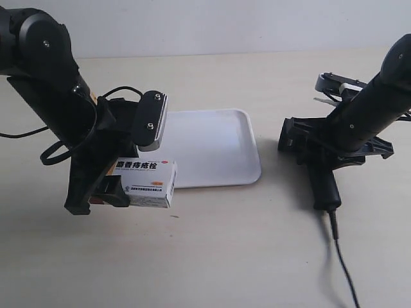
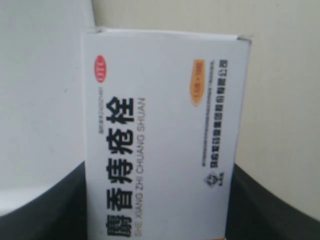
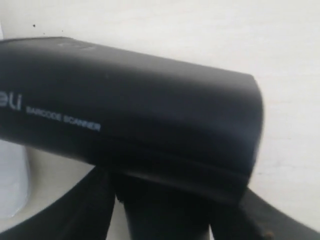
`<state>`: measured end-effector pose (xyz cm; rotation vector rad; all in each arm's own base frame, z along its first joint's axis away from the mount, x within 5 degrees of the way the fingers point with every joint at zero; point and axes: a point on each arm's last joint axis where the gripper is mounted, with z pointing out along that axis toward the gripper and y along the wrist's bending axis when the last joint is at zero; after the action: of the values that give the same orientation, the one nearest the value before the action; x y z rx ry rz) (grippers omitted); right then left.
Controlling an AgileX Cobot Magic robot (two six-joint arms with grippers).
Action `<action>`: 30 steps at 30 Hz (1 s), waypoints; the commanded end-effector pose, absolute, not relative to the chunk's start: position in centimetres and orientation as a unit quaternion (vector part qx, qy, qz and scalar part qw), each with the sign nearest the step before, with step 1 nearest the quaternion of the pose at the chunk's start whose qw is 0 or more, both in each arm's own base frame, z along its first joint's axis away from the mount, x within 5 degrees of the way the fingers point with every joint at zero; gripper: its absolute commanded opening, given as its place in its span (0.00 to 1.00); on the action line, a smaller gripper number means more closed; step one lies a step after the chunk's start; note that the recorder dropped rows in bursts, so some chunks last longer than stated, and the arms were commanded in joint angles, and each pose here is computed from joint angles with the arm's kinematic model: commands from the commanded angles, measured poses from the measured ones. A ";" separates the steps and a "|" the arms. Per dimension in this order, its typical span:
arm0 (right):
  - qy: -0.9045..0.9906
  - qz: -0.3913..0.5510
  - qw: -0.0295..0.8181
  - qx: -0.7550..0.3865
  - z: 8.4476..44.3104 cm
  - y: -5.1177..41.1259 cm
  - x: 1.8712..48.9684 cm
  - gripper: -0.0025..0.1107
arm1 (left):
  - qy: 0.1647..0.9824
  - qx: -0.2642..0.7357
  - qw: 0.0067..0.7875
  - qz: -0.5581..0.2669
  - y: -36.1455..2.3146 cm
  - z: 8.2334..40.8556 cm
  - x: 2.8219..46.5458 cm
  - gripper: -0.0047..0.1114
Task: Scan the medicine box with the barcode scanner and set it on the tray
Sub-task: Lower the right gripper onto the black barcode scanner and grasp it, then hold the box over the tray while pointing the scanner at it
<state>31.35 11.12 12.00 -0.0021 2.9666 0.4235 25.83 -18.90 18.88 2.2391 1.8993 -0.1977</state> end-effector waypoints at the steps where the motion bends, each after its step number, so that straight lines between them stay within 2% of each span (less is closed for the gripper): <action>1: 0.987 0.141 0.082 -0.006 12.2 11.2 31.6 0.34 | 0.644 0.755 0.110 -0.066 -18.9 19.5 25.9 0.04; 11: 0.988 0.137 0.066 -0.026 12.1 11.2 31.2 0.02 | 0.644 0.754 0.112 -0.066 -18.9 19.5 25.9 0.04; 17: 0.988 0.138 0.060 -0.040 13.4 11.1 30.7 0.02 | 0.644 0.754 0.119 -0.060 -19.0 19.5 26.1 0.04; 20: 0.986 0.134 0.071 -0.069 16.0 11.1 29.9 0.02 | 0.645 0.752 0.134 -0.038 -18.9 19.5 26.6 0.04; 24: 0.977 0.142 0.093 -0.128 18.9 13.5 27.9 0.02 | 0.661 0.736 0.146 0.004 -18.2 19.5 27.5 0.04; 30: 0.970 0.145 0.089 -0.174 19.6 15.8 26.3 0.02 | 0.702 0.698 0.142 0.005 -15.8 18.3 29.9 0.04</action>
<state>26.55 15.34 19.10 -0.4839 2.9070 0.4313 29.13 -16.12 18.19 2.0685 2.0004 0.0136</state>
